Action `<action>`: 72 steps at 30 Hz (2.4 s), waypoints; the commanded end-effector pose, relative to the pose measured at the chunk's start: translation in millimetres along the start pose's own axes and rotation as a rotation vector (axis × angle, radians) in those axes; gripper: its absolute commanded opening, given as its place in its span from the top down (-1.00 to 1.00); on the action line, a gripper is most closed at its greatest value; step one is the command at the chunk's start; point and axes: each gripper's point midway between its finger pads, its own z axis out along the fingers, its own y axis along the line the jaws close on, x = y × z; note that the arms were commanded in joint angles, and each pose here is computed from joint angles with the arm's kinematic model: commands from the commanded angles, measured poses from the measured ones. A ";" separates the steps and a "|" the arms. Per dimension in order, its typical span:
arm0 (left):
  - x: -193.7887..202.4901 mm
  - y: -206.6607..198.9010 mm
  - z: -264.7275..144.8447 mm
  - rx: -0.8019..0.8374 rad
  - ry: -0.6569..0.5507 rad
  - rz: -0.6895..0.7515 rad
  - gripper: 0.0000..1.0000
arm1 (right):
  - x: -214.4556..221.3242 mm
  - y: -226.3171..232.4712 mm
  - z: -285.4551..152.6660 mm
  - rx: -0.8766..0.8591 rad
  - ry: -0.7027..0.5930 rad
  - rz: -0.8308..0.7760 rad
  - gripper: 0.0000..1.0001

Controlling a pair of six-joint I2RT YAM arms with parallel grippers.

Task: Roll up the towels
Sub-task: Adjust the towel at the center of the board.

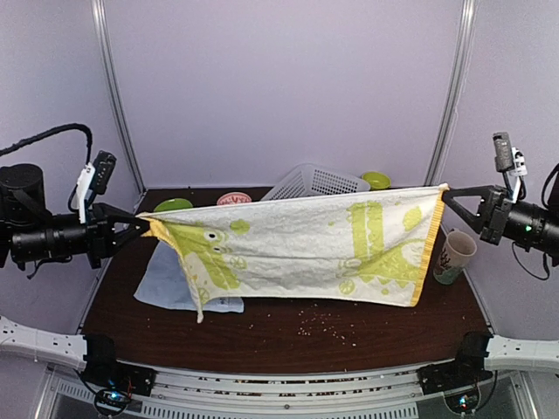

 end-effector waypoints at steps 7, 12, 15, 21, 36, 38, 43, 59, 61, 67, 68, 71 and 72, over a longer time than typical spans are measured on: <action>82.0 -10.4 128.9 -0.043 0.302 0.138 1.00 | 82.8 -86.9 54.6 0.342 0.139 0.105 1.00; 122.7 -8.2 168.8 -0.021 0.418 0.103 1.00 | 120.8 -101.1 60.6 0.371 0.205 0.121 1.00; 141.4 1.2 186.9 -0.035 0.462 0.049 1.00 | 133.1 -107.9 61.0 0.393 0.222 0.124 1.00; 166.6 10.4 215.5 -0.067 0.523 -0.052 1.00 | 145.5 -115.3 66.5 0.418 0.245 0.135 1.00; 215.6 18.7 226.0 -0.121 0.617 -0.220 0.54 | 145.6 -113.2 72.9 0.396 0.241 0.140 1.00; 220.2 20.1 227.9 -0.131 0.627 -0.228 0.54 | 145.0 -113.0 72.8 0.396 0.240 0.138 1.00; 222.8 23.2 228.8 -0.152 0.633 -0.230 0.81 | 145.1 -112.9 72.8 0.396 0.246 0.136 1.00; 198.7 27.4 202.9 -0.167 0.582 -0.207 0.83 | 140.5 -111.2 71.9 0.391 0.237 0.135 1.00; 201.7 26.5 203.7 -0.162 0.593 -0.208 0.68 | 140.4 -111.2 71.6 0.391 0.235 0.136 1.00; 209.6 29.0 201.8 -0.172 0.608 -0.209 0.08 | 141.1 -111.0 71.5 0.391 0.240 0.137 1.00; 212.1 29.1 200.9 -0.171 0.613 -0.210 0.03 | 141.0 -111.0 71.3 0.392 0.239 0.137 1.00; 219.9 29.5 199.2 -0.167 0.628 -0.210 0.00 | 140.9 -113.1 70.2 0.404 0.238 0.132 1.00; 223.5 30.1 198.7 -0.169 0.635 -0.209 0.00 | 140.6 -114.0 69.9 0.410 0.238 0.130 1.00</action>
